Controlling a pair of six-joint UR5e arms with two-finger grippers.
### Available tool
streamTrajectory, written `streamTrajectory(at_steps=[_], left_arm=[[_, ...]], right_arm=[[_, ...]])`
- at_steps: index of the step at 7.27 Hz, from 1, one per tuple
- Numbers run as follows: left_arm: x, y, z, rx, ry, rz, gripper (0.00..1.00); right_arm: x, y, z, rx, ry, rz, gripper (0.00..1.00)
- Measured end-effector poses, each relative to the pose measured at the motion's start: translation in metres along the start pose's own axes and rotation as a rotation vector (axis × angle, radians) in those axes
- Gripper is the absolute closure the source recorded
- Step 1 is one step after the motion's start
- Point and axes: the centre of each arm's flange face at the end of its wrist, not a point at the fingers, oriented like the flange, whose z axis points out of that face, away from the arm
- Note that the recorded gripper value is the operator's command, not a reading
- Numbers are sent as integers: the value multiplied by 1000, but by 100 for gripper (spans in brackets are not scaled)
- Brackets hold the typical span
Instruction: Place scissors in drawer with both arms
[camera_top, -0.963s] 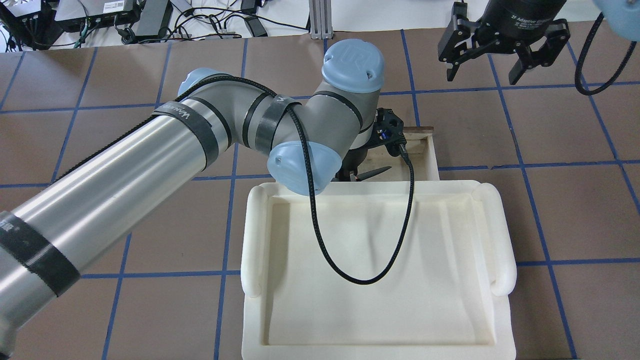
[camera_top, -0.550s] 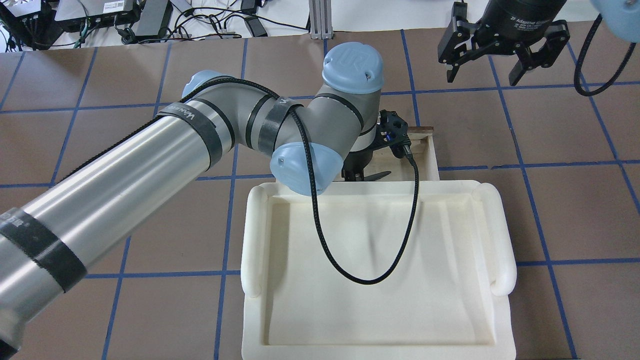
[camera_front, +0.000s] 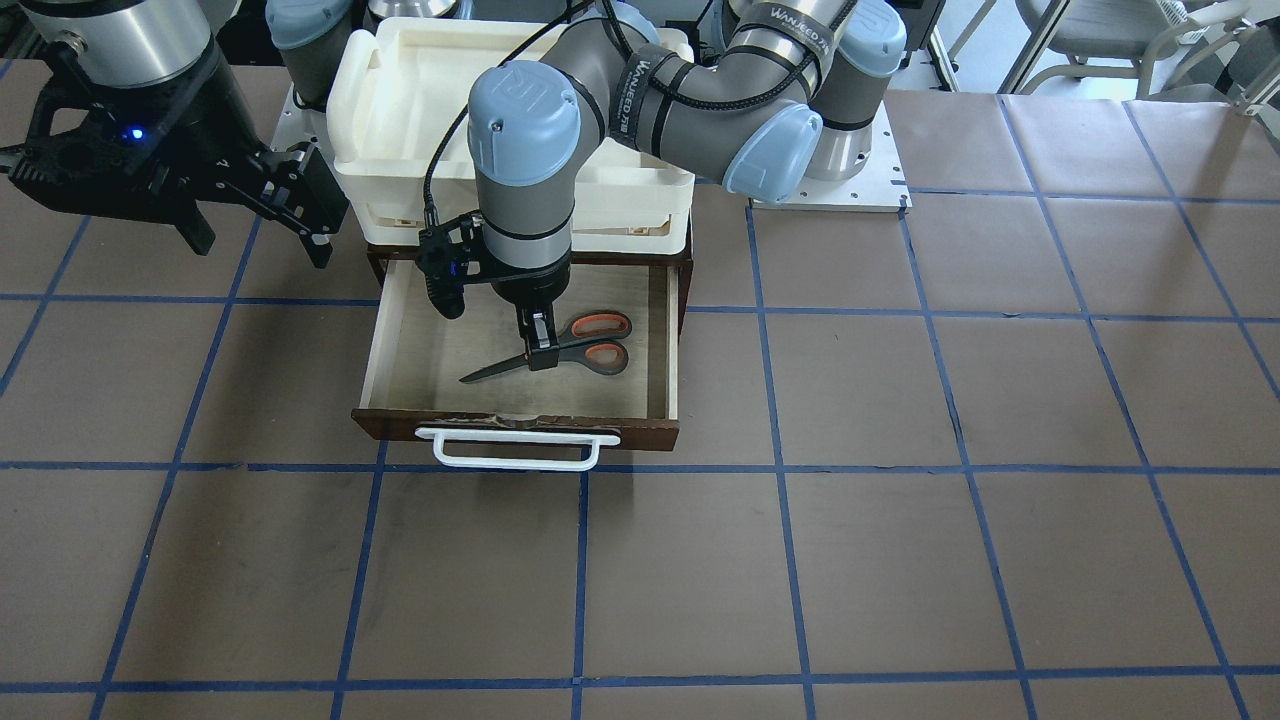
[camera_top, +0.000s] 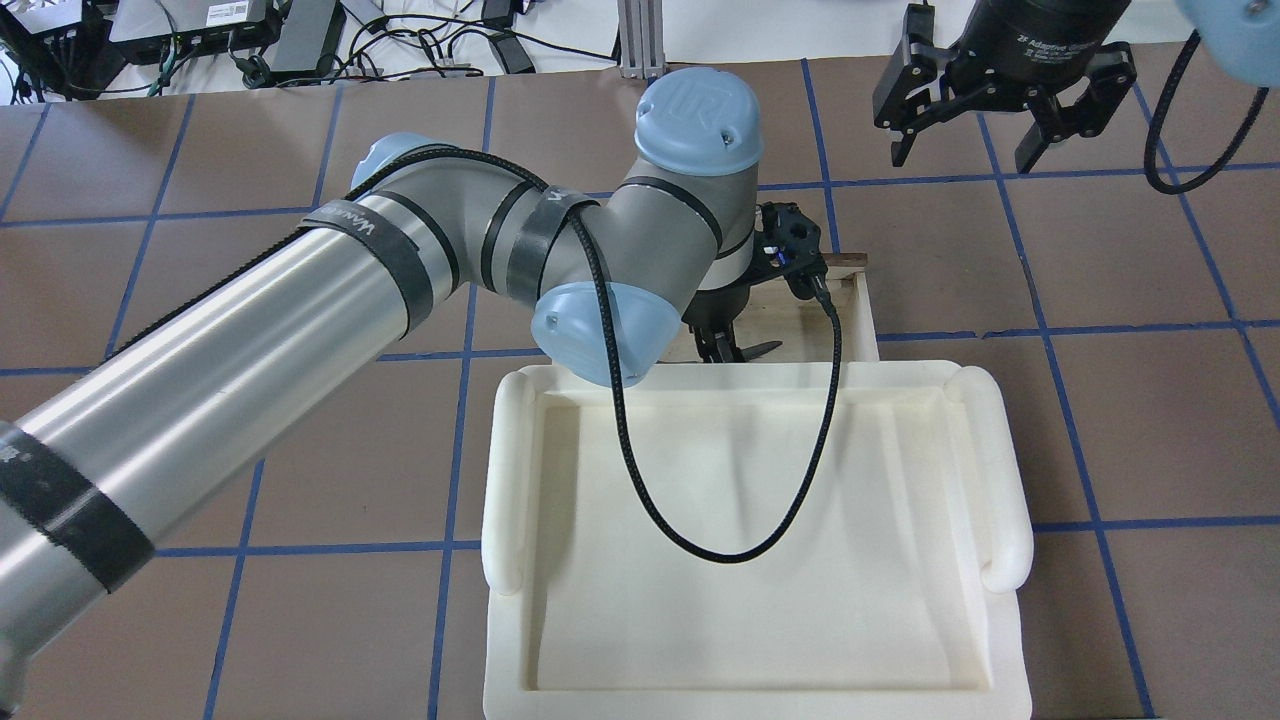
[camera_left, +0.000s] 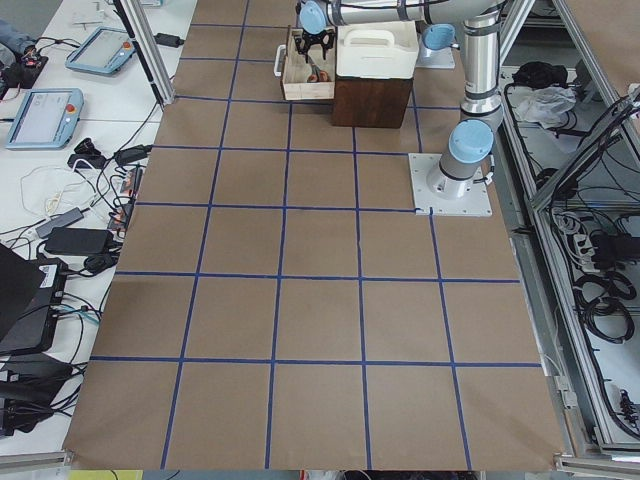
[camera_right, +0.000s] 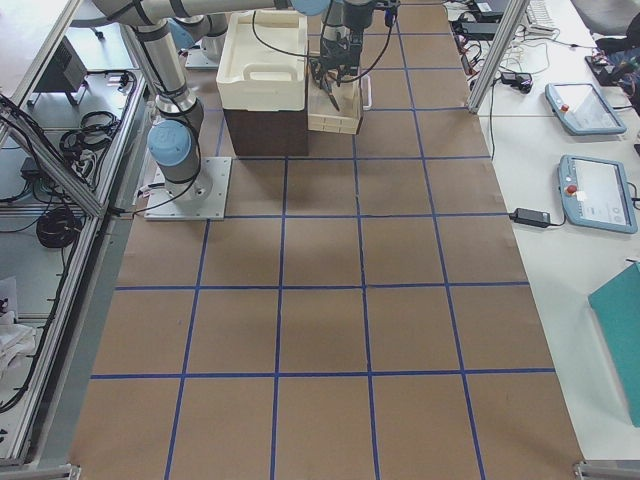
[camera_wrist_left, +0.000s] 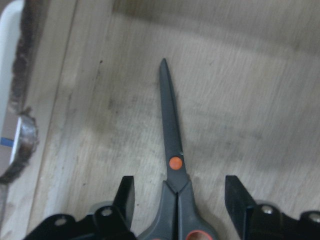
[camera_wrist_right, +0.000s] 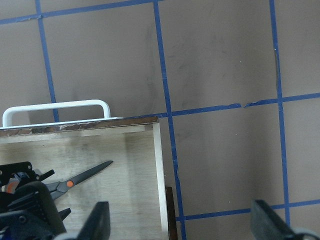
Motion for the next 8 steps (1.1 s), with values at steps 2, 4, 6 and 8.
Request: streamTrajectory(at_steps=[2,4,6,8], left_arm=[[-21,14,-32,46,-46,-42,25],[-49,41,-85,80,-91,-118,15],[-83,90,-128,102,-91,-321,2],[-105,141,-153,106,-57,-540,0]], right_arm=[[-5,2,0,-1,0,-9,0],[-5,2,1,0,5,-10,0],[-5,2,1,-1,8,-11,0],[-5,2,2,-2,12,-12,0]])
